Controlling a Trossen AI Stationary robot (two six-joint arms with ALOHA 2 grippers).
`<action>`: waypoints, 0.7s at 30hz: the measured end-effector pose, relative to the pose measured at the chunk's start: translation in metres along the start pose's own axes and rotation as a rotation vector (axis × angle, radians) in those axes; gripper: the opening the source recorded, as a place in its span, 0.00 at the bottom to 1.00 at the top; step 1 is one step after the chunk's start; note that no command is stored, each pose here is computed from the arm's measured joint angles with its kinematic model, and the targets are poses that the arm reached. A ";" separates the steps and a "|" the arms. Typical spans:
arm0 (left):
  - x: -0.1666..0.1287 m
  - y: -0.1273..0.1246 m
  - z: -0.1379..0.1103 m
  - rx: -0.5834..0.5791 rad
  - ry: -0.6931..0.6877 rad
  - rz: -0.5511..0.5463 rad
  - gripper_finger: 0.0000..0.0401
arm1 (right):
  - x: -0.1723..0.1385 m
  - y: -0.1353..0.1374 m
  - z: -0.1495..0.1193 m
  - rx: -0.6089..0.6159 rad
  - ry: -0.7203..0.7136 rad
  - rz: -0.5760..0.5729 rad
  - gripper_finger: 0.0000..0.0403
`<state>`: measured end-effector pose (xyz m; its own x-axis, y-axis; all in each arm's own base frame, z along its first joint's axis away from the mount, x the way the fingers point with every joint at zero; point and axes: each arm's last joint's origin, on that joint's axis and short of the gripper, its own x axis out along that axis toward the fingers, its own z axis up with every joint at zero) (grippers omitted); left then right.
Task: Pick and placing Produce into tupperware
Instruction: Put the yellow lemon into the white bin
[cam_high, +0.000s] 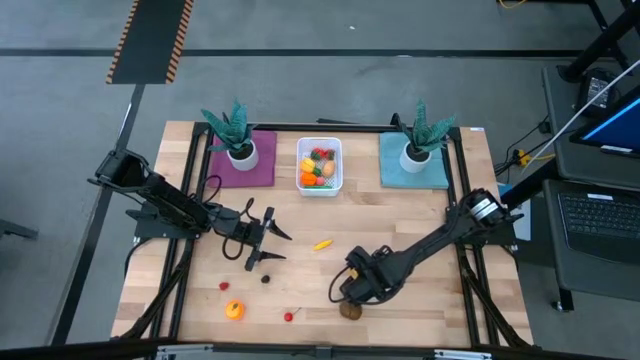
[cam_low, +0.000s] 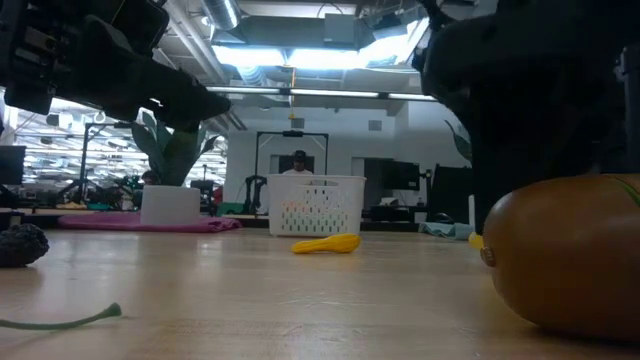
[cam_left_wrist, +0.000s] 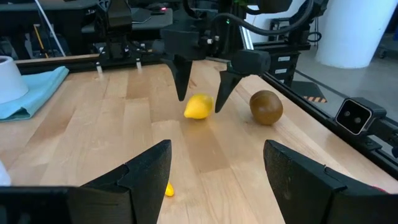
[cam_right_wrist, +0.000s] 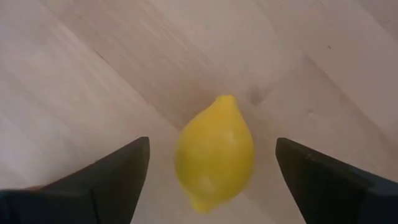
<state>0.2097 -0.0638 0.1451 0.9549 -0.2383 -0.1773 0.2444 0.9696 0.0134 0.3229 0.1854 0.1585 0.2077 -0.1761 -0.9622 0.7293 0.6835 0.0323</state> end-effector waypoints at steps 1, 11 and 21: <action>0.000 0.000 -0.001 0.000 0.006 0.000 0.62 | 0.002 0.000 0.000 0.002 0.001 -0.005 0.87; 0.000 0.000 -0.001 0.001 0.013 0.000 0.62 | 0.013 -0.001 0.006 0.017 0.005 -0.032 0.87; 0.000 0.000 -0.002 0.002 0.025 0.000 0.62 | 0.013 -0.003 0.005 0.015 0.062 -0.045 0.87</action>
<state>0.2093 -0.0636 0.1427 0.9505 -0.2367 -0.2014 0.2446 0.9695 0.0150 0.3265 0.1777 0.1472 0.1341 -0.1619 -0.9776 0.7468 0.6650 -0.0077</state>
